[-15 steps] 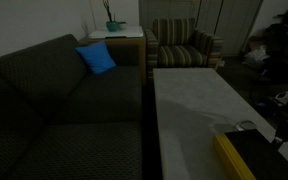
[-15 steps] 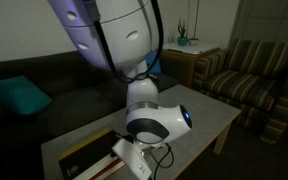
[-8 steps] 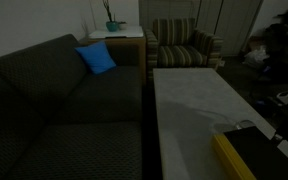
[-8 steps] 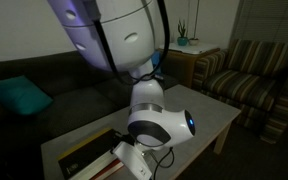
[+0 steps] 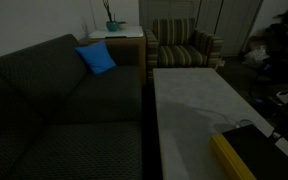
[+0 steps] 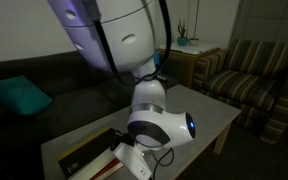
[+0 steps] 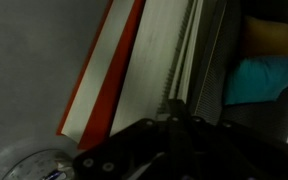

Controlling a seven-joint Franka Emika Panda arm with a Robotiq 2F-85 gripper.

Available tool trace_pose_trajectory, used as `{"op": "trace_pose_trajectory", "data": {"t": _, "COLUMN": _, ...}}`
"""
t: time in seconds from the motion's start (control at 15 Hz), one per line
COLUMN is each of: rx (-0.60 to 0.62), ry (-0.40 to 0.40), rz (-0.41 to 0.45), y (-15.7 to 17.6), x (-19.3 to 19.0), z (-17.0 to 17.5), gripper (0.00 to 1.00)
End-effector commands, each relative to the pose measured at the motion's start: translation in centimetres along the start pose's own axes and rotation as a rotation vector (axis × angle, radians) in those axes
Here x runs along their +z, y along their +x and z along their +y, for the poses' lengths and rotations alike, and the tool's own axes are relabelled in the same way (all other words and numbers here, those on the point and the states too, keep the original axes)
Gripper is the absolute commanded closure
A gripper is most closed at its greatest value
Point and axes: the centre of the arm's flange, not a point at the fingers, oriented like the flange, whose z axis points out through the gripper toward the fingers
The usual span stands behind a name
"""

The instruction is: Open the front cover of the black book

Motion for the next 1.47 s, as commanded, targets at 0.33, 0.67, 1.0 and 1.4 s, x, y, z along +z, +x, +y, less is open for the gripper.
{"op": "trace_pose_trajectory", "data": {"t": 0.33, "rx": -0.11, "ry": 0.131, "rz": 0.028, "y": -0.4, "x": -0.2, "z": -0.2, "gripper": 1.0}}
{"op": "trace_pose_trajectory", "data": {"t": 0.67, "rx": -0.158, "ry": 0.225, "rz": 0.03, "y": -0.5, "x": -0.3, "z": -0.7, "gripper": 1.0}}
{"op": "trace_pose_trajectory", "data": {"t": 1.0, "rx": -0.18, "ry": 0.282, "rz": 0.028, "y": -0.2, "x": -0.2, "z": -1.1, "gripper": 1.0}}
{"op": "trace_pose_trajectory", "data": {"t": 1.4, "rx": -0.155, "ry": 0.304, "rz": 0.034, "y": 0.2, "x": 0.8, "z": -0.4, "gripper": 1.0}}
